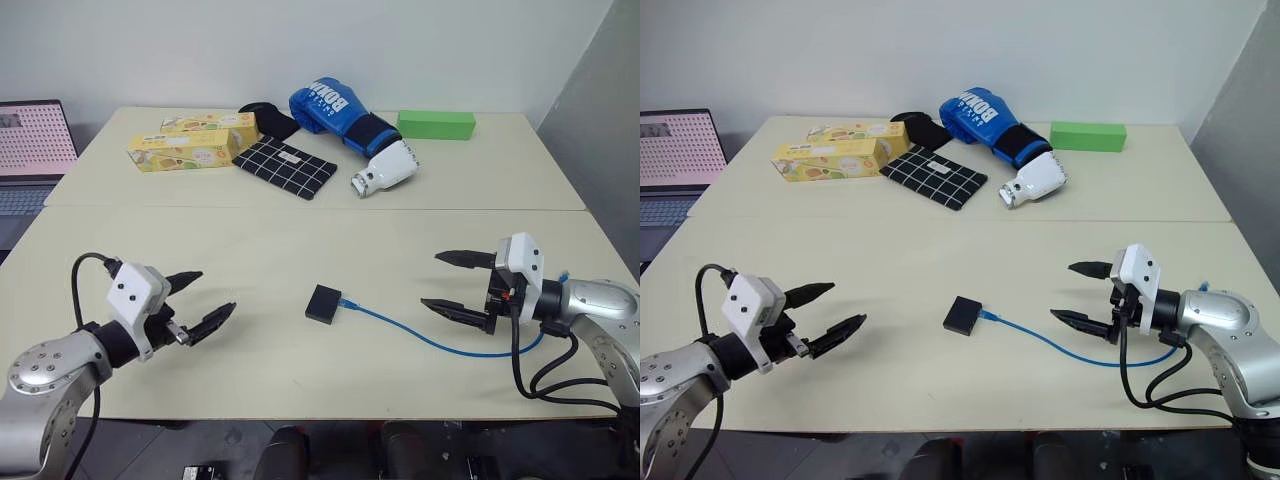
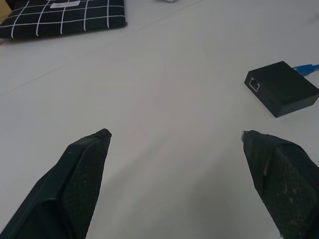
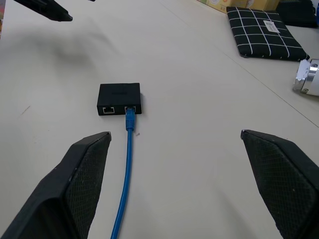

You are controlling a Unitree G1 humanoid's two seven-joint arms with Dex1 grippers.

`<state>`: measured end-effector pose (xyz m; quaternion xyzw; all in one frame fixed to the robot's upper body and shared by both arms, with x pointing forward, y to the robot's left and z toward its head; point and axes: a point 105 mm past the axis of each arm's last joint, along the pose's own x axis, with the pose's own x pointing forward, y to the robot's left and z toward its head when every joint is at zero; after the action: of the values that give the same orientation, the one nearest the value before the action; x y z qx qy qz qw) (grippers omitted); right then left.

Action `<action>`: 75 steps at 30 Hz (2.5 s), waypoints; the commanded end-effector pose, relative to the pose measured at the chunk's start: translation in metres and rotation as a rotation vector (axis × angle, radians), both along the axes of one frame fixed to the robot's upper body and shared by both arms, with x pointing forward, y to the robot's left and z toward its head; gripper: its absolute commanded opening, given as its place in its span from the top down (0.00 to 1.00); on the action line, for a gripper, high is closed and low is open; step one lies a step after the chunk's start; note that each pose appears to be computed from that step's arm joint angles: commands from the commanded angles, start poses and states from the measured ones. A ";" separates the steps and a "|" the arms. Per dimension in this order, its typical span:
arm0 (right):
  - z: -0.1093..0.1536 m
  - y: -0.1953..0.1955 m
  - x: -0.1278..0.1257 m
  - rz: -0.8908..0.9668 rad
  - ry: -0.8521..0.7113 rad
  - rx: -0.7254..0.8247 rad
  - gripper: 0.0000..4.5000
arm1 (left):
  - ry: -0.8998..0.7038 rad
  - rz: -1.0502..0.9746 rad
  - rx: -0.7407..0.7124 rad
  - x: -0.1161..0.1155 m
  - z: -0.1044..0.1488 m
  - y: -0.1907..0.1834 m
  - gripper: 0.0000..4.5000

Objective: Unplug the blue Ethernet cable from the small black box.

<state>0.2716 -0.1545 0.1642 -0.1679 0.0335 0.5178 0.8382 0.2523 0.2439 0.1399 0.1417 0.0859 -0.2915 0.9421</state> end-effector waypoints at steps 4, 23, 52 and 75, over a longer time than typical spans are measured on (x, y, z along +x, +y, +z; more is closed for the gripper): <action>0.008 0.000 -0.002 0.008 -0.036 0.002 0.02 | -0.044 0.012 0.015 0.001 0.011 0.001 0.00; -0.033 0.033 0.012 0.033 0.021 -0.092 0.02 | 0.065 -0.420 0.028 -0.026 0.011 -0.050 0.00; -0.082 0.106 0.039 0.113 0.007 -0.179 0.69 | 0.072 -0.397 0.057 -0.013 0.006 -0.045 0.00; 0.007 0.124 0.029 0.438 -0.728 -0.316 0.98 | 0.286 -0.328 -0.503 0.009 0.010 -0.085 0.00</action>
<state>0.3055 -0.0349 0.1577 -0.4557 -0.1899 0.5806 0.6474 0.2610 0.1667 0.1403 -0.1280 0.1351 -0.4563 0.8701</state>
